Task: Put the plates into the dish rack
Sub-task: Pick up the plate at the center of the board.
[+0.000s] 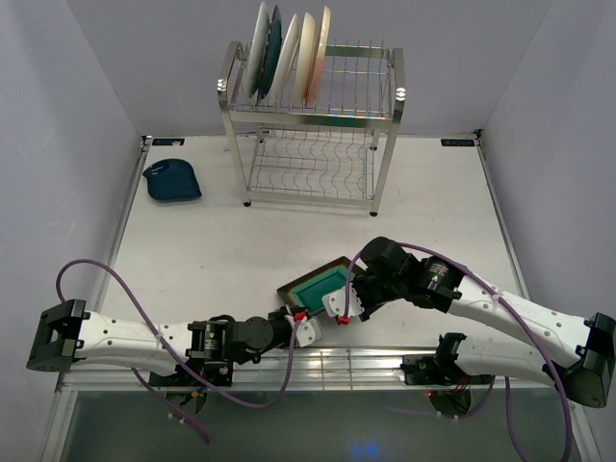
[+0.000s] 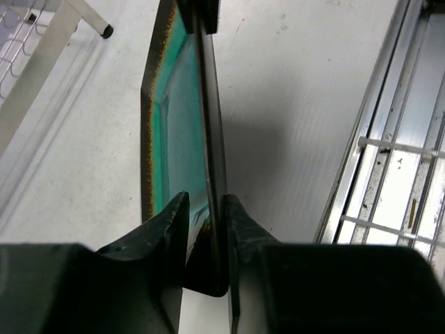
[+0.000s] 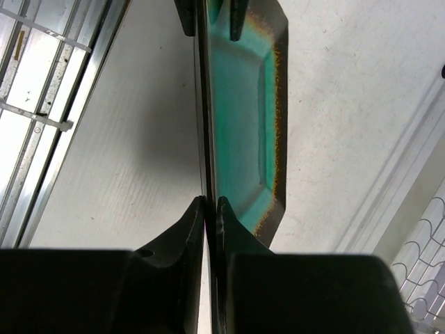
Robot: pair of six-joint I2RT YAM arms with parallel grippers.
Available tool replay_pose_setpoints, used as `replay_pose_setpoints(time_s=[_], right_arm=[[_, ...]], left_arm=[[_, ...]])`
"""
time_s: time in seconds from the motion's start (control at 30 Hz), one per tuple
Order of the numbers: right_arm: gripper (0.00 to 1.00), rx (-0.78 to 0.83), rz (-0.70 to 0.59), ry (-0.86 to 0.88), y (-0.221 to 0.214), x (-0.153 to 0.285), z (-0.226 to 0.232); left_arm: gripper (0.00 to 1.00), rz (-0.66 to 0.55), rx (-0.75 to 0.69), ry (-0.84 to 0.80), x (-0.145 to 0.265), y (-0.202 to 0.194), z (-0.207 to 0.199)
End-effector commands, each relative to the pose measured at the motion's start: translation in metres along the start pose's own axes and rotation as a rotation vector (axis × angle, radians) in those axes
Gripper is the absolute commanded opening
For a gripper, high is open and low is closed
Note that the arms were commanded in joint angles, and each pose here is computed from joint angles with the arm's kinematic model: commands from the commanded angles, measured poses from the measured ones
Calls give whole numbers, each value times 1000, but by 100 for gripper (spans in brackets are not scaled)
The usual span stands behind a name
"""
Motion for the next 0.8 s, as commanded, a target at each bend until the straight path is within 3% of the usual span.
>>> replay_pose_setpoints(time_s=[0.0,0.03,0.17,0.47,0.6,0.7,0.77], right_arm=[[8,124,-100,-159,25,18,-38],[8,123,-100,-160,25,18,-38],[8,123,-111,-159,26,18,-38],[10,118,-121,-139,25,12,-34],[37,117,-129,-138,26,12,-34],[51,119,-139,-153,29,14,-36],[55,115,-141,-170,30,16,-39]], left_arm=[[28,-35,34,-4,-1,11,0],[19,-37,35,-7,-1,11,-1],[0,-52,44,-31,1,16,-3],[0,-106,77,-71,7,30,-6],[0,-116,96,-69,7,33,-6],[0,-117,111,-44,7,34,-3],[0,-115,123,-27,6,34,-1]])
Point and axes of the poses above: each gripper's point midway between its finger pads, its own x axis back along the fingers, its own z axis along the line the jaws close on, y = z × x, the point moved 3 cm from there along x, back along the fingers, and after that the axes turned 15 degrees about x, right-handed, at the moved point
